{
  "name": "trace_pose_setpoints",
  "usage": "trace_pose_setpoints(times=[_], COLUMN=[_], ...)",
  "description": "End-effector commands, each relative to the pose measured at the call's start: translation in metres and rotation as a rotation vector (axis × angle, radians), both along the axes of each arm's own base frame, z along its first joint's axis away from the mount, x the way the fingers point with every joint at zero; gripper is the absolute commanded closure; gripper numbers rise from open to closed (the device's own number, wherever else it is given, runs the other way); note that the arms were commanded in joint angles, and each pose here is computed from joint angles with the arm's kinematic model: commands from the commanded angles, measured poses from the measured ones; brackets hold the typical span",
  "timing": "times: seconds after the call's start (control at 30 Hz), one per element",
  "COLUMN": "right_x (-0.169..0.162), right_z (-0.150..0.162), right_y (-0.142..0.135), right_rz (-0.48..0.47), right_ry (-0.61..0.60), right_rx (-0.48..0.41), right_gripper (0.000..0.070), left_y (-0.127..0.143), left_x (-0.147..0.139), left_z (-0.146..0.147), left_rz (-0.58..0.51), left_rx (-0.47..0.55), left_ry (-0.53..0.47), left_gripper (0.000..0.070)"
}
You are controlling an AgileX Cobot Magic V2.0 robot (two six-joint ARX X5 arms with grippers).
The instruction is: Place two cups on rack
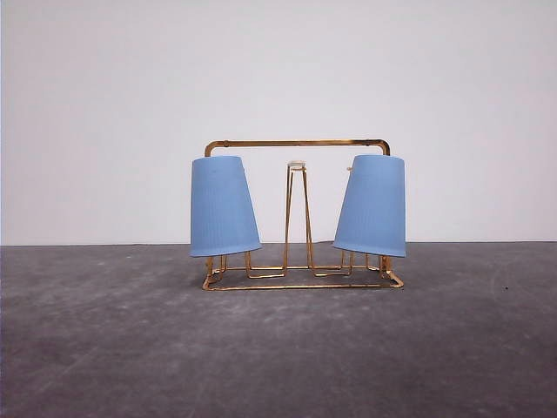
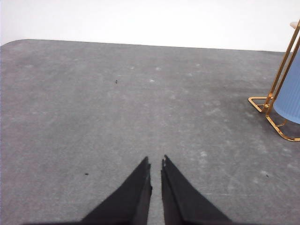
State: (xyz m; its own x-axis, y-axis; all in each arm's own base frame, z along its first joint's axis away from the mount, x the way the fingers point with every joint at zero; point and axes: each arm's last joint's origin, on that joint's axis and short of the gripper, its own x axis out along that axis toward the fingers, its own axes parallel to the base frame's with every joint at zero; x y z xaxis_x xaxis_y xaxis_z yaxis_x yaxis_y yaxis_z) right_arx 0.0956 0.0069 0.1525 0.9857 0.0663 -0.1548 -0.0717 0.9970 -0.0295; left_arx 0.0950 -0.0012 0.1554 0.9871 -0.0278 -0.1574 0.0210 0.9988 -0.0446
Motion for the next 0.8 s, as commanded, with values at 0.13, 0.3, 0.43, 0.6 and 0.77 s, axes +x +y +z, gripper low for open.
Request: trace_pose_setpoints(times=[0.13, 0.3, 0.43, 0.6, 0.77], right_x=[0.0001, 0.0001, 0.0001, 0.0001, 0.0001], right_z=[0.0, 0.0, 0.0, 0.0, 0.0], right_y=[0.0016, 0.0017, 0.0017, 0.0017, 0.0017], right_rz=[-0.036, -0.038, -0.038, -0.038, -0.038], right_ry=[-0.01, -0.009, -0.009, -0.009, -0.009], right_rx=[-0.009, -0.01, -0.009, -0.009, -0.01], right_gripper=[0.0684, 0.0684, 0.0684, 0.0684, 0.0684], left_y=[0.0003, 0.0003, 0.0003, 0.0003, 0.0003], left_x=[0.0006, 0.0006, 0.0006, 0.0006, 0.0006], left_z=[-0.0058, -0.0058, -0.0058, -0.0058, -0.0058], left_rz=[0.005, 0.005, 0.005, 0.005, 0.005], left_rx=[0.0, 0.0, 0.0, 0.0, 0.0], left_ry=[0.019, 0.019, 0.019, 0.019, 0.019], left_gripper=[0.0677, 0.0677, 0.0677, 0.0677, 0.0677])
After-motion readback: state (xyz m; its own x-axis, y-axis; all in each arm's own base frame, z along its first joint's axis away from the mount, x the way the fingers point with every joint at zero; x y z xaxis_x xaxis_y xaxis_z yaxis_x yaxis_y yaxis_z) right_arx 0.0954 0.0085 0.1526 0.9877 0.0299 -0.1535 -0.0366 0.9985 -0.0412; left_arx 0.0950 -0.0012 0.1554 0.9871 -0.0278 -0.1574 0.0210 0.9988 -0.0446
